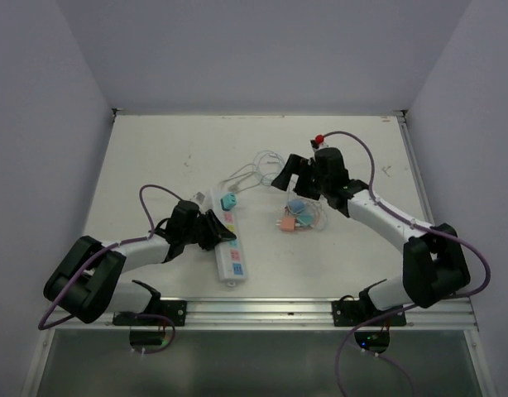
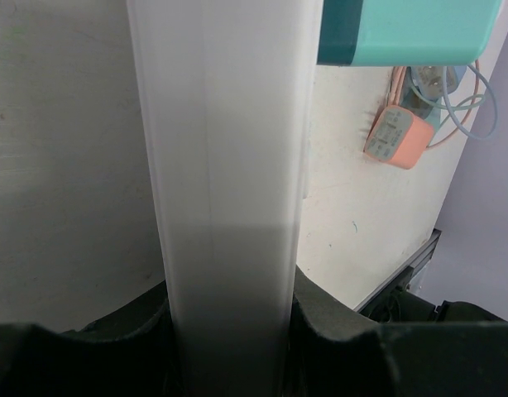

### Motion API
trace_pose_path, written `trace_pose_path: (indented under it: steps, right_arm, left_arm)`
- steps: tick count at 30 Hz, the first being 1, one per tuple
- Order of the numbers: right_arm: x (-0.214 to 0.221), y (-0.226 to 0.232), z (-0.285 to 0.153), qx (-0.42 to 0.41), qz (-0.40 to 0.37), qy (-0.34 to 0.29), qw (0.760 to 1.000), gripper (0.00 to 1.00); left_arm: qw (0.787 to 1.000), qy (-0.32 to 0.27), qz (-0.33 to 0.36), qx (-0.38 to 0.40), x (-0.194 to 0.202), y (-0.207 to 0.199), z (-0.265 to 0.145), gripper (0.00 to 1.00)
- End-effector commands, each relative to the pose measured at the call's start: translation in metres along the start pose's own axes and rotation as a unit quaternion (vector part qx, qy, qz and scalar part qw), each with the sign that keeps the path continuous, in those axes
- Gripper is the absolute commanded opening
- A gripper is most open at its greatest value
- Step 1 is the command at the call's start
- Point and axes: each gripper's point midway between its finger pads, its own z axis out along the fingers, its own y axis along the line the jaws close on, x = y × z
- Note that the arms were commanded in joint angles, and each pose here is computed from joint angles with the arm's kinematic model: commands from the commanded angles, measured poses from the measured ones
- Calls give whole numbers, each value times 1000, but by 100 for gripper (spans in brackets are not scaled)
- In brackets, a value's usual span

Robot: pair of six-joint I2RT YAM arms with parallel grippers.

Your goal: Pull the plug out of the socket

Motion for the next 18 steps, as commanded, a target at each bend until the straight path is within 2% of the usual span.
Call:
trace_pose_path:
  steps: [1,2,4,10,18]
  right_arm:
    - [-2,53,11,-64,8,-12,998,96]
    - [11,59,17,-58,21,-1,998,96]
    - [9,78,23,-86,24,-15,996,96]
    - [42,111,56,-105,23,26,994,94]
    - [69,133,89,-124,29,64,990,83]
  left_arm:
    - [999,11,19,-24,4,14,2,0]
    - [999,11,20,-25,5,16,2,0]
    - [999,12,20,-24,5,15,2,0]
    - [999,14,21,-23,6,15,1,0]
    - [999,14,22,-26,7,17,0,0]
